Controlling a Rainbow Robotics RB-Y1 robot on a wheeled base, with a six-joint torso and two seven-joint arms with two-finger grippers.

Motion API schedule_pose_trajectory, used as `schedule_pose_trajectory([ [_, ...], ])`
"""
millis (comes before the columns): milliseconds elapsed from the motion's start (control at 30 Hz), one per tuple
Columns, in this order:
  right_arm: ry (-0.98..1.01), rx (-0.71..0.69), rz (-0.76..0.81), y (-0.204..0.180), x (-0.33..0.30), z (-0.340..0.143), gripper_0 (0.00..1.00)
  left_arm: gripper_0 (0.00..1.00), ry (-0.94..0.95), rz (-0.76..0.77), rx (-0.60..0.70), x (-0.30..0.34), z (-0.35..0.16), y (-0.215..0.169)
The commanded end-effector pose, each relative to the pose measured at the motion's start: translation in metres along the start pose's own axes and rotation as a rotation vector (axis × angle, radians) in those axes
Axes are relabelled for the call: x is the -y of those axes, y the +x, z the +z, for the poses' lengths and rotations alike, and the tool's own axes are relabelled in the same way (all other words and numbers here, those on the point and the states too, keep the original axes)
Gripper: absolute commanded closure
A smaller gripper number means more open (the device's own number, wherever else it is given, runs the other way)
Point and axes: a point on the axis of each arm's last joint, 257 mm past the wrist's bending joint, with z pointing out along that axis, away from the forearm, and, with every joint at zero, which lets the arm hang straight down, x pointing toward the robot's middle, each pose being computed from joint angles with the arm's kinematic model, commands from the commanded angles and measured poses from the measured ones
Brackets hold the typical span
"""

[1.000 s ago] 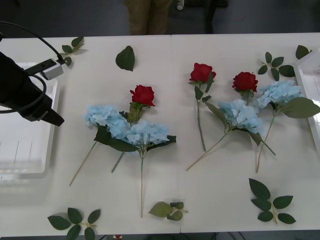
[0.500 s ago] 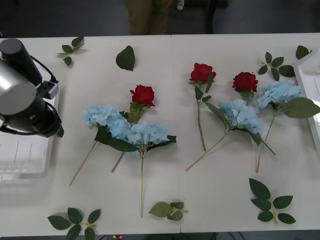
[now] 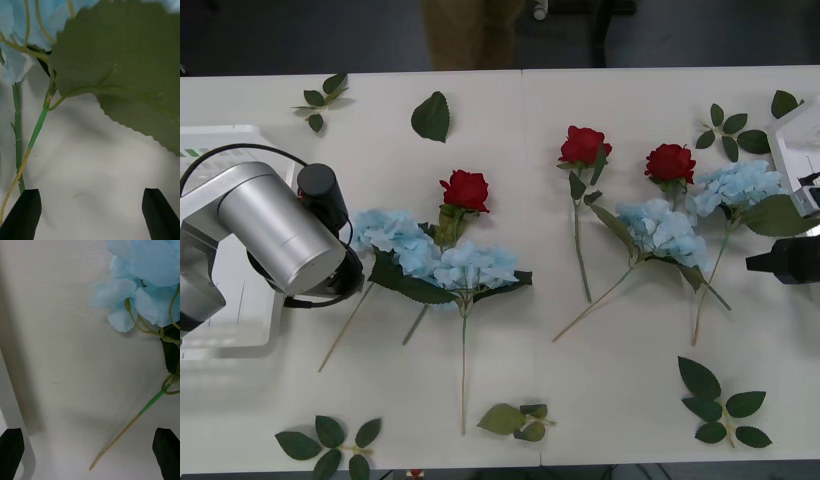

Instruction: Place the red flowers into the right box and the blue flowers into the left box. If a person shows an open palm, hand one flower to the person first, then continue sorting.

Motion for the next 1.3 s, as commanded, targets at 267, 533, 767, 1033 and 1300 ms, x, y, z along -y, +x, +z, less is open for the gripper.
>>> schedule_pose_trajectory([
  [267, -0.053, 0.079, 0.069, -0.023, -0.049, 0.031, 0.22, 0.0, 0.045, 0.045, 0.072, 0.034, 0.051, 0.009],
  [533, -0.042, 0.117, 0.098, -0.039, -0.057, 0.038, 0.22, 0.0, 0.041, 0.062, 0.079, 0.033, 0.066, 0.015],
  [767, -0.077, 0.187, 0.133, -0.065, -0.075, 0.041, 0.22, 0.64, 0.034, 0.071, 0.084, 0.032, 0.066, 0.013],
  [1033, -0.086, 0.245, 0.183, -0.08, -0.075, 0.039, 0.93, 0.9, 0.037, 0.079, 0.1, 0.033, 0.066, 0.009],
  [1300, -0.086, 0.279, 0.202, -0.089, -0.072, 0.036, 1.0, 1.0, 0.039, 0.068, 0.103, 0.033, 0.066, 0.009],
])
